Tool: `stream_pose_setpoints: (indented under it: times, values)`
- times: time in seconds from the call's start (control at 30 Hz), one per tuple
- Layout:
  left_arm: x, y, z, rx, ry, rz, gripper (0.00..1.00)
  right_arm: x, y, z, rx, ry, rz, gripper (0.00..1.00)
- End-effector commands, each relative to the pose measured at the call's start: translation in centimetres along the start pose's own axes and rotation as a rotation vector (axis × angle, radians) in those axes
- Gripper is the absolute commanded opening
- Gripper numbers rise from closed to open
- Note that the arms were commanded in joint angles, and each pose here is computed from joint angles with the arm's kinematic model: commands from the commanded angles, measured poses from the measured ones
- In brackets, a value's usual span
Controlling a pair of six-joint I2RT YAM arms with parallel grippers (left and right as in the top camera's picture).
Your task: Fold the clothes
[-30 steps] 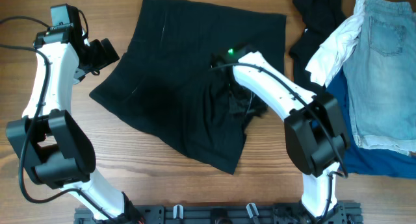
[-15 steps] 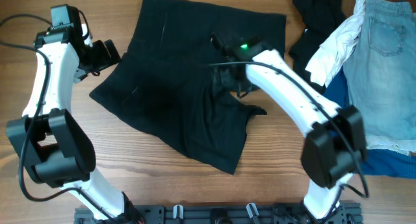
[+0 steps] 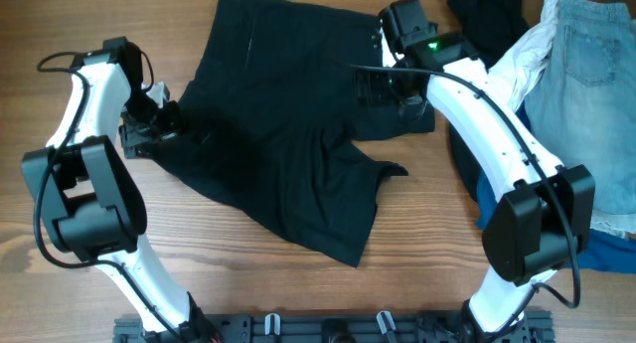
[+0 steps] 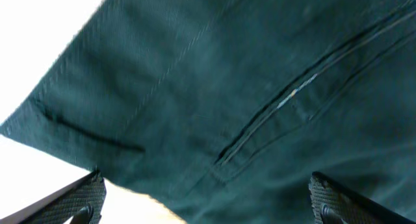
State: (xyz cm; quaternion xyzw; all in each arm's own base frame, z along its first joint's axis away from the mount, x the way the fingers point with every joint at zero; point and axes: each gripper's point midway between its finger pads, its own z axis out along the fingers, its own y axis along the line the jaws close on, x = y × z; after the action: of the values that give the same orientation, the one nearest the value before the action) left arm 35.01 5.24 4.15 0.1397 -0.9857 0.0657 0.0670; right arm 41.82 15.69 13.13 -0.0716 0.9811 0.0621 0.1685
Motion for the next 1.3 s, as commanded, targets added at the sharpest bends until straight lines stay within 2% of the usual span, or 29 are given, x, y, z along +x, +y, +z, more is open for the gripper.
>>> stream_pose_setpoints:
  times: [0.0, 0.23, 0.3, 0.4, 0.53, 0.7, 0.87, 1.03, 1.1, 1.2, 1.23, 1.27]
  values:
    - [1.1, 0.7, 0.8, -0.008, 0.045, -0.017, 1.0, -0.8, 1.3, -1.1, -0.056, -0.037, -0.036, 1.0]
    - [2.6, 3.1, 4.3, -0.127, 0.065, -0.117, 0.96, -1.0, 1.3, -1.0, -0.058, -0.046, -0.052, 1.0]
    - [2.1, 3.3, 5.2, -0.131, 0.03, -0.137, 0.9, -1.1, 1.4, -1.0, -0.058, -0.049, -0.054, 1.0]
    - [1.1, 3.3, 5.9, -0.124, -0.022, -0.18, 0.76, -1.1, 1.4, -1.0, -0.058, -0.049, -0.053, 1.0]
    - [0.2, 3.3, 5.9, -0.117, -0.062, -0.245, 0.04, -1.1, 1.4, -1.0, -0.061, -0.05, -0.053, 1.0]
    - [0.3, 5.0, 6.3, -0.148, -0.089, -0.444, 0.04, -1.3, 1.9, -0.9, -0.087, -0.056, -0.054, 1.0]
    - [2.9, 8.1, 8.2, -0.161, -0.036, -0.635, 0.04, -0.9, 2.0, 0.3, -0.096, -0.027, -0.048, 0.99]
    - [6.4, 11.2, 10.3, -0.151, 0.031, -0.745, 0.04, 0.0, 1.7, 3.2, -0.083, 0.038, -0.018, 1.0]
    - [7.6, 11.6, 11.1, -0.147, 0.055, -0.767, 0.04, 0.3, 1.6, 4.3, -0.078, 0.058, -0.007, 1.0]
    - [8.2, 10.3, 12.4, -0.059, 0.066, -0.781, 0.04, 0.8, 1.5, 6.3, -0.071, 0.09, 0.001, 1.0]
    - [8.0, 9.7, 12.8, -0.017, 0.061, -0.78, 0.16, 1.0, 1.4, 6.9, -0.069, 0.101, 0.002, 1.0]
    - [7.6, 8.8, 13.1, 0.034, 0.054, -0.777, 0.41, 1.4, 1.3, 7.6, -0.065, 0.12, 0.006, 1.0]
